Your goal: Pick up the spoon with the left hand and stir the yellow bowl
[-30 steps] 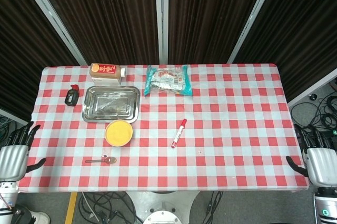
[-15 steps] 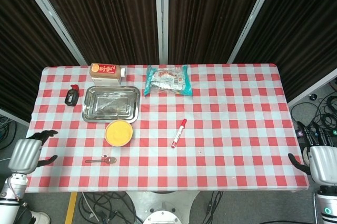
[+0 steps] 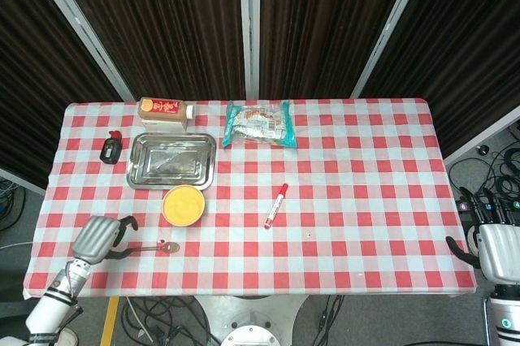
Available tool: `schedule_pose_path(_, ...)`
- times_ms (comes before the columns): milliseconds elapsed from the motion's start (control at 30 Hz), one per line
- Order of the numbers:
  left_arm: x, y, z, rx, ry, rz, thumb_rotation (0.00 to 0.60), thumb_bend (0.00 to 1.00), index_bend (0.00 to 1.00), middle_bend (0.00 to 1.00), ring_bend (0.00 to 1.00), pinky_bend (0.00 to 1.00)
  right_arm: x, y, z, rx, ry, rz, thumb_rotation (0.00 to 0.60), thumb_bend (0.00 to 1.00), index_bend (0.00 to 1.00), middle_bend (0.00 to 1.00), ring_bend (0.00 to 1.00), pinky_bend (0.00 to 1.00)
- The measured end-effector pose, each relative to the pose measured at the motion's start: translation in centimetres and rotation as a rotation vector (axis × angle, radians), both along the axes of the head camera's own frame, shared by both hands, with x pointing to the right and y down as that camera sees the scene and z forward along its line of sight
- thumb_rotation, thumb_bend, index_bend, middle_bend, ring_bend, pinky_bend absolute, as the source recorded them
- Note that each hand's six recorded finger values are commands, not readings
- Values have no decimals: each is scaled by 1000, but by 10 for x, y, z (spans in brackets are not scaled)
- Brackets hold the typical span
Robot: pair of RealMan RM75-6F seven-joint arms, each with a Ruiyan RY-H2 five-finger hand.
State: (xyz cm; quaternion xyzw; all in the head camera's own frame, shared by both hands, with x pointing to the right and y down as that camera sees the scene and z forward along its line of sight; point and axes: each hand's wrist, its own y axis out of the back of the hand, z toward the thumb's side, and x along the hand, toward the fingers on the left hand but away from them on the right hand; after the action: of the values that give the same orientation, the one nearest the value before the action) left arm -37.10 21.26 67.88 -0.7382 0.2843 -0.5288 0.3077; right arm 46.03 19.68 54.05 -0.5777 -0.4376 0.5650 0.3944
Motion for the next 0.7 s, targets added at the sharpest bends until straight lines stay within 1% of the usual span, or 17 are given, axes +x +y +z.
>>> schedule_pose_path(133, 12, 8, 11, -35, 1, 20, 600, 193, 511, 916, 903, 1000, 1, 0, 1, -3, 0, 1, 600, 145, 78, 234, 64, 138)
schedule_pose_path(233, 18, 12, 19, -61, -1, 17, 600, 195, 518, 924, 907, 1000, 2, 0, 1, -7, 1, 1, 600, 146, 78, 235, 63, 139)
schedule_pose_path(333, 21, 14, 26, -84, -10, 11, 600, 230, 530, 929, 913, 1000, 1, -1, 1, -8, 0, -1, 600, 146, 77, 235, 63, 139)
schedule_pose_path(500, 21, 15, 35, -113, -29, -8, 600, 292, 543, 933, 916, 1000, 1, -1, 2, -11, -2, -2, 600, 146, 77, 235, 64, 139)
schedule_pose_path(700, 25, 15, 41, -136, -39, -14, 600, 302, 550, 935, 918, 1000, 1, 1, 3, -14, -2, 6, 600, 145, 77, 235, 64, 139)
